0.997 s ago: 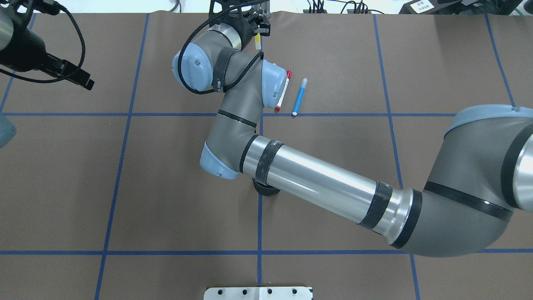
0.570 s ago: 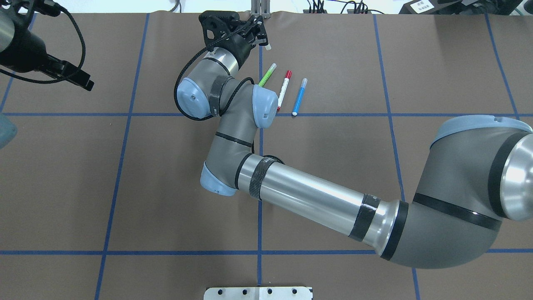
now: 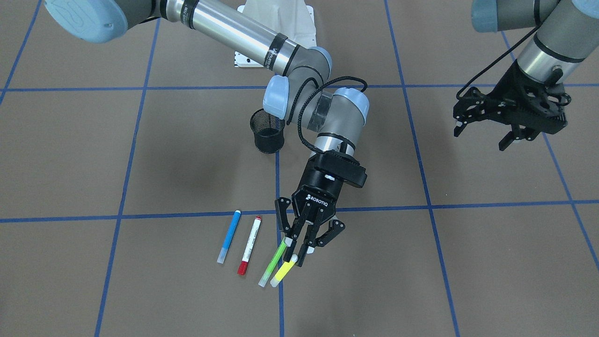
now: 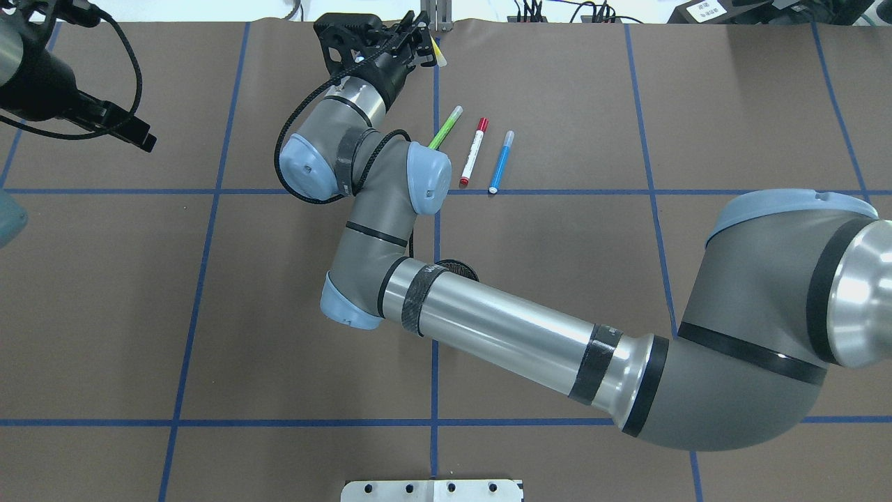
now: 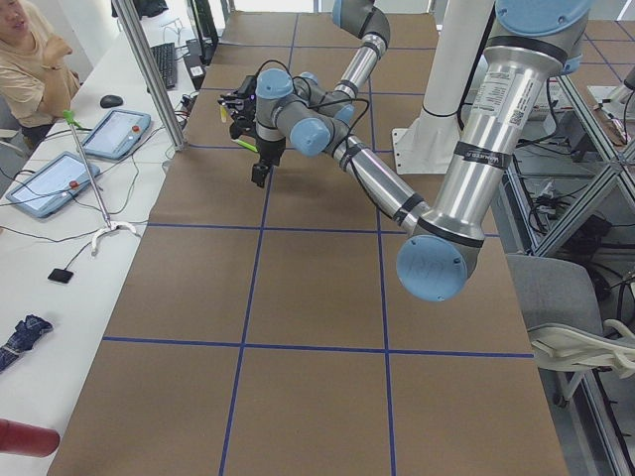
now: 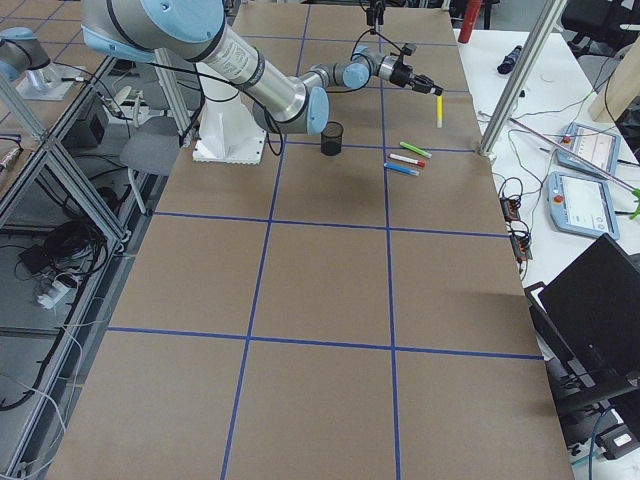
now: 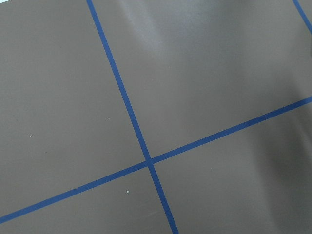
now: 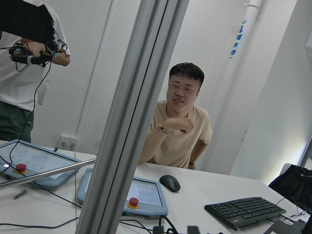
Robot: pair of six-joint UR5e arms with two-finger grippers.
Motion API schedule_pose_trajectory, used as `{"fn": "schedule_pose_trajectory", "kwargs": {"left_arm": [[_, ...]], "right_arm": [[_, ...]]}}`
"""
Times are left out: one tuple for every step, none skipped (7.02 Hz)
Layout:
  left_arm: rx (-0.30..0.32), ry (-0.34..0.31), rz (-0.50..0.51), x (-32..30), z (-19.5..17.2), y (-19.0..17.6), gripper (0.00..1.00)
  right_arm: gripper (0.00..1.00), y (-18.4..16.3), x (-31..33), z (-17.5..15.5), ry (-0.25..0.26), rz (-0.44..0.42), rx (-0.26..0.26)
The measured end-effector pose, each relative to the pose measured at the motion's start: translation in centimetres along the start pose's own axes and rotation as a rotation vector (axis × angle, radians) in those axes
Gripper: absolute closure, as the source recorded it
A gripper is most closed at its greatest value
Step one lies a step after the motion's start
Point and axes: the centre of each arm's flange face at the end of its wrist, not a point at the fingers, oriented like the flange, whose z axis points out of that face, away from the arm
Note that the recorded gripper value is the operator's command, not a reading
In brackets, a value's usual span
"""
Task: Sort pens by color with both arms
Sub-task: 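Lower the yellow highlighter beside the green highlighter and release it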
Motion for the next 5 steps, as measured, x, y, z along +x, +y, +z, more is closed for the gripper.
{"fn": "schedule_pose_trajectory", "kwargs": {"left_arm": [[-0.001,0.0,0.0,0.0,0.0,0.0,0.01],[-0.002,-0.001,-0.001,-0.1,0.0,0.1,0.01],[-0.004,-0.002,-0.001,-0.1,0.1,0.1,0.01],[-0.005,-0.003,0.0,-0.2,0.1,0.2,0.01],[-0.005,-0.003,0.001,-0.2,0.1,0.2,0.01]], "right_arm": [[1.0,-0.4,-0.3,-0.3,-0.006,0.008,-0.006],[0.44,-0.6,-0.6,-0.5,-0.01,0.012,-0.009],[0.01,-1.1,-0.8,-0.7,-0.013,0.017,-0.01],[0.01,-1.7,-1.0,-0.9,-0.017,0.019,-0.009],[0.01,-2.3,-1.2,-1.2,-0.02,0.017,-0.009]]}}
